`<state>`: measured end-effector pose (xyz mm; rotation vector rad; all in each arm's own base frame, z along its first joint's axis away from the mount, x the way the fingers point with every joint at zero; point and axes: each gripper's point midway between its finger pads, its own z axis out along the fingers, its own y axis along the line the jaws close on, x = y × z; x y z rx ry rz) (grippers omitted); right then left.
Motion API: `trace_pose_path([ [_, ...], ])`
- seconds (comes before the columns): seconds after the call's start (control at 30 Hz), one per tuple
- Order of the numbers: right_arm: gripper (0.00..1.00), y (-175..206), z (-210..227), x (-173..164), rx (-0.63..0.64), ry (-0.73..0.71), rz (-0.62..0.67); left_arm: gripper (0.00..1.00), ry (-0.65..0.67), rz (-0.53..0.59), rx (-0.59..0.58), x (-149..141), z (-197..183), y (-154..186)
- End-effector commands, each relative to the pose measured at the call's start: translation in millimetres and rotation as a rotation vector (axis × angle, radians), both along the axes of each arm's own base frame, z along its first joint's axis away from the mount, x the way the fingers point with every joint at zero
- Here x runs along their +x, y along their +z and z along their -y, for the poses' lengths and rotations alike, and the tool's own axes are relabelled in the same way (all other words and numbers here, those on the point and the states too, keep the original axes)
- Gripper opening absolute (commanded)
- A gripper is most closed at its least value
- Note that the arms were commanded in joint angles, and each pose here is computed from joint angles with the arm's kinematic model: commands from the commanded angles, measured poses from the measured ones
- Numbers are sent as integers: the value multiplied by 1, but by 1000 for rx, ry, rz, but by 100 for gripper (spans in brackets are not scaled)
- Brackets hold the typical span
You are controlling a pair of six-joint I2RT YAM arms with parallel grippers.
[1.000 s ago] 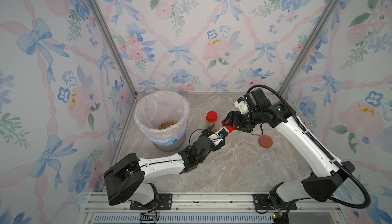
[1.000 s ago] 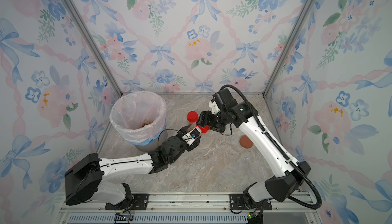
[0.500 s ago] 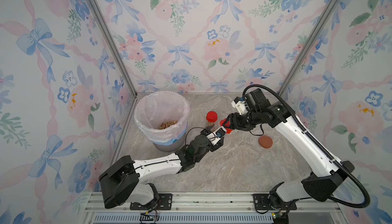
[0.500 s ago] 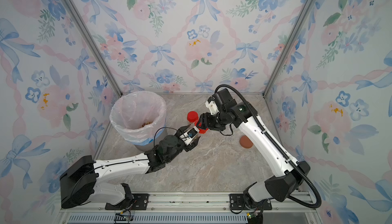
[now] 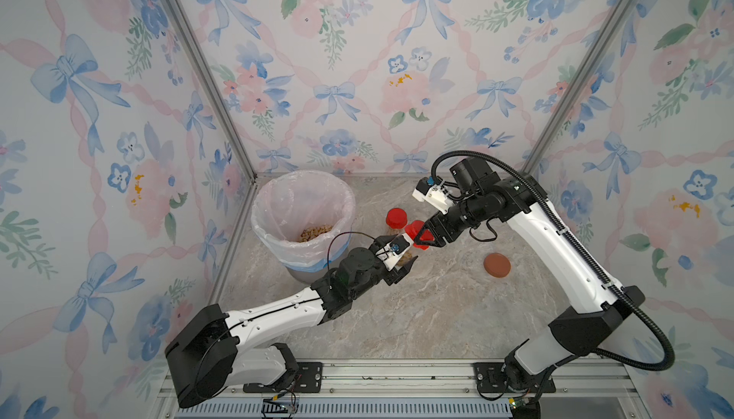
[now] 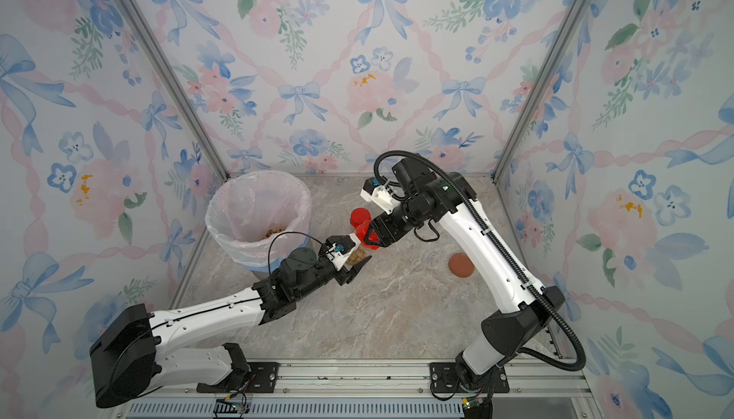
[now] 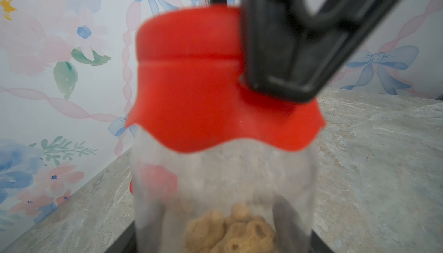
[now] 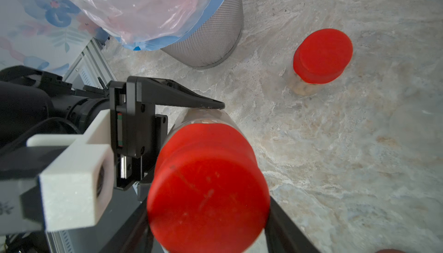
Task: Empty moldy peanuts from jars
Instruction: Unscrew the lid from the jar.
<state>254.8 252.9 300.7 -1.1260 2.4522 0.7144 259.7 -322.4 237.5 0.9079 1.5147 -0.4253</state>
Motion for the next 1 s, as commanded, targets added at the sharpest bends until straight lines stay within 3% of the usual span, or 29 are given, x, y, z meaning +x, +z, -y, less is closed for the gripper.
trace_pose_path([
  [0.0, 53, -14, -19, -13, -11, 156, -22, 25, -198, 125, -159, -32, 26, 59],
  [0.13, 59, -8, -21, -12, 25, 146, -6, 25, -171, 129, -148, -27, 24, 57],
  [0.33, 85, 16, -12, -14, 110, 82, 62, 24, -142, 109, -109, -23, 19, 37],
  [0.47, 95, 34, -6, -23, 216, 70, 89, 23, -118, 111, -104, -19, 16, 36],
  [0.8, 99, 46, 16, -39, 292, -1, 123, 22, -82, 104, -91, -9, 14, 31],
  [0.9, 98, 58, 32, -15, 306, -209, 138, 21, -32, 114, -75, -1, 10, 29],
  [0.97, 99, 65, 46, 3, 363, -433, 33, 22, 14, 132, -59, 6, 5, 30],
])
